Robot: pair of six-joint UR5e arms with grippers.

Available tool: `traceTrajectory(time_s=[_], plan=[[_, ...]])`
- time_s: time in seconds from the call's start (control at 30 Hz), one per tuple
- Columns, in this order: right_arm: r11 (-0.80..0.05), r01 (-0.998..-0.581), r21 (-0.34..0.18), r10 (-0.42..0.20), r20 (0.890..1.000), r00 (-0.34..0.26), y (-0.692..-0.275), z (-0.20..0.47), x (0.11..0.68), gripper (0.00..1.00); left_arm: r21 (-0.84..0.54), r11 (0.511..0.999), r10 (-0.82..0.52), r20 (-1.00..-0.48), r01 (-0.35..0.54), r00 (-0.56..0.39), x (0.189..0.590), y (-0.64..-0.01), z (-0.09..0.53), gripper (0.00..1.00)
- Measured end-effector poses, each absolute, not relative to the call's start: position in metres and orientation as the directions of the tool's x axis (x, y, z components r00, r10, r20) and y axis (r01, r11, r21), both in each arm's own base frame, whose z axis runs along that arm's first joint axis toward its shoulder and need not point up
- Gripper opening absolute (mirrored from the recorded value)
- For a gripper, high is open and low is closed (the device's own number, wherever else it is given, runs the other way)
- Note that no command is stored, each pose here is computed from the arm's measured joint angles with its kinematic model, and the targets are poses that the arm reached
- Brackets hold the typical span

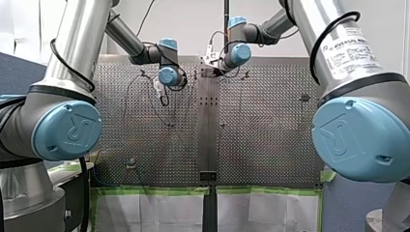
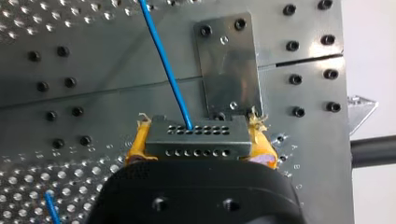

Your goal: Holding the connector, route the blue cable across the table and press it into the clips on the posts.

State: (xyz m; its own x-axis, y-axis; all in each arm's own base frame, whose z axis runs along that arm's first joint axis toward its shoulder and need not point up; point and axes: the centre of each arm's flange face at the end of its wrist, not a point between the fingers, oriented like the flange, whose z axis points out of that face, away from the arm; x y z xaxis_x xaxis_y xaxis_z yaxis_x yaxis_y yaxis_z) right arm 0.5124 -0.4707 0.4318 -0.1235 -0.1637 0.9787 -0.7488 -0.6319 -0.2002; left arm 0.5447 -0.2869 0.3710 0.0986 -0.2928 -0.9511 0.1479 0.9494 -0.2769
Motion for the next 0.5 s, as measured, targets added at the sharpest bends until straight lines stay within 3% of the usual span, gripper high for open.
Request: traceTrajectory(time_s=[0.5], plan=[[-0.604, -0.771, -0.201, -0.161, 0.978, -0.129, -0.509, 0.421, 0.498, 0.0, -0.28, 0.948, -0.299, -0.947, 0.153, 0.118, 0.579, -0.285, 0.381, 0.0]])
